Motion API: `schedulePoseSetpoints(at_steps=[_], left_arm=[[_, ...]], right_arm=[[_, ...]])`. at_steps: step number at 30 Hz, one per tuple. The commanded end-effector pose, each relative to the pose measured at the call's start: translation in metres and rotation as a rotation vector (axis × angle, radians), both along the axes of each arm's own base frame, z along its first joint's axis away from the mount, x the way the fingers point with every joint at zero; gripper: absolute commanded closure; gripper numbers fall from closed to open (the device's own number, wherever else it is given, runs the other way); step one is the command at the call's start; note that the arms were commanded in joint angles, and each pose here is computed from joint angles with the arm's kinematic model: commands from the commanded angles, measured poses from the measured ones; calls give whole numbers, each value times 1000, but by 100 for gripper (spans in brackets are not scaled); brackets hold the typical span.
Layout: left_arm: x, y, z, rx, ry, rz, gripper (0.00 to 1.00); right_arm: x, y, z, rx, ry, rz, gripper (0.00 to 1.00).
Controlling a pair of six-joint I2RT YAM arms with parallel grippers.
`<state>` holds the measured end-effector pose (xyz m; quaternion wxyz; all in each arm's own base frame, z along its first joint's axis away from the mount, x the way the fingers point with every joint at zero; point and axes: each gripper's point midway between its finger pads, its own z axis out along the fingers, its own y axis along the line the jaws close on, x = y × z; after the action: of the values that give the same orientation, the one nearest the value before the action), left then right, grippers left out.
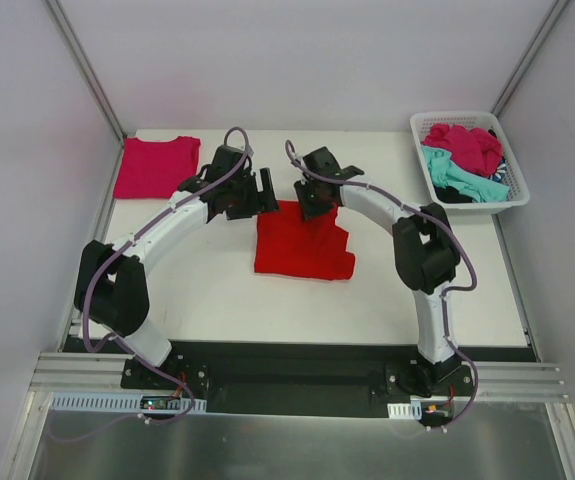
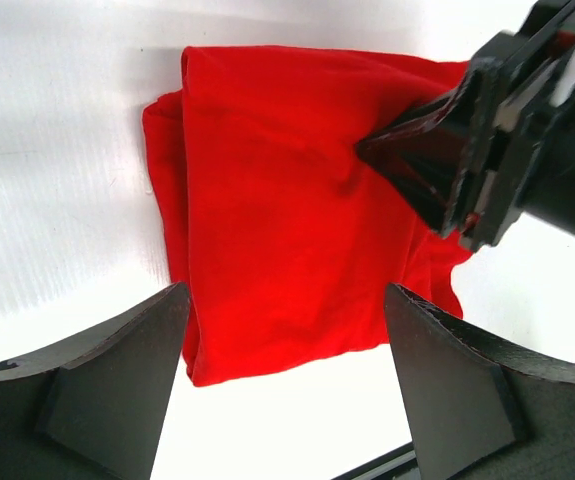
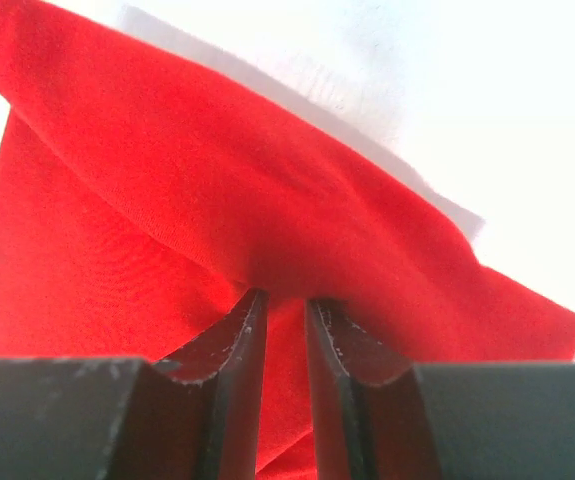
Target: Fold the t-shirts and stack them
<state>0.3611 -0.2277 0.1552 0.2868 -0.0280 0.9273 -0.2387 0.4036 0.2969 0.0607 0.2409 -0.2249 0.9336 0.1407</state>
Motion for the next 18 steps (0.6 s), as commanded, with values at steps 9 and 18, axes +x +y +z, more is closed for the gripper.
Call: schedulePoseSetpoints(at_steps=[9,18], left_arm=[[-14,10,1,-2,21,21,22],[-20,9,1,-9,28,11,22]], right_arm=[[36,0,22,32,-54,1,75],[31,10,-48,21,84,13,77]])
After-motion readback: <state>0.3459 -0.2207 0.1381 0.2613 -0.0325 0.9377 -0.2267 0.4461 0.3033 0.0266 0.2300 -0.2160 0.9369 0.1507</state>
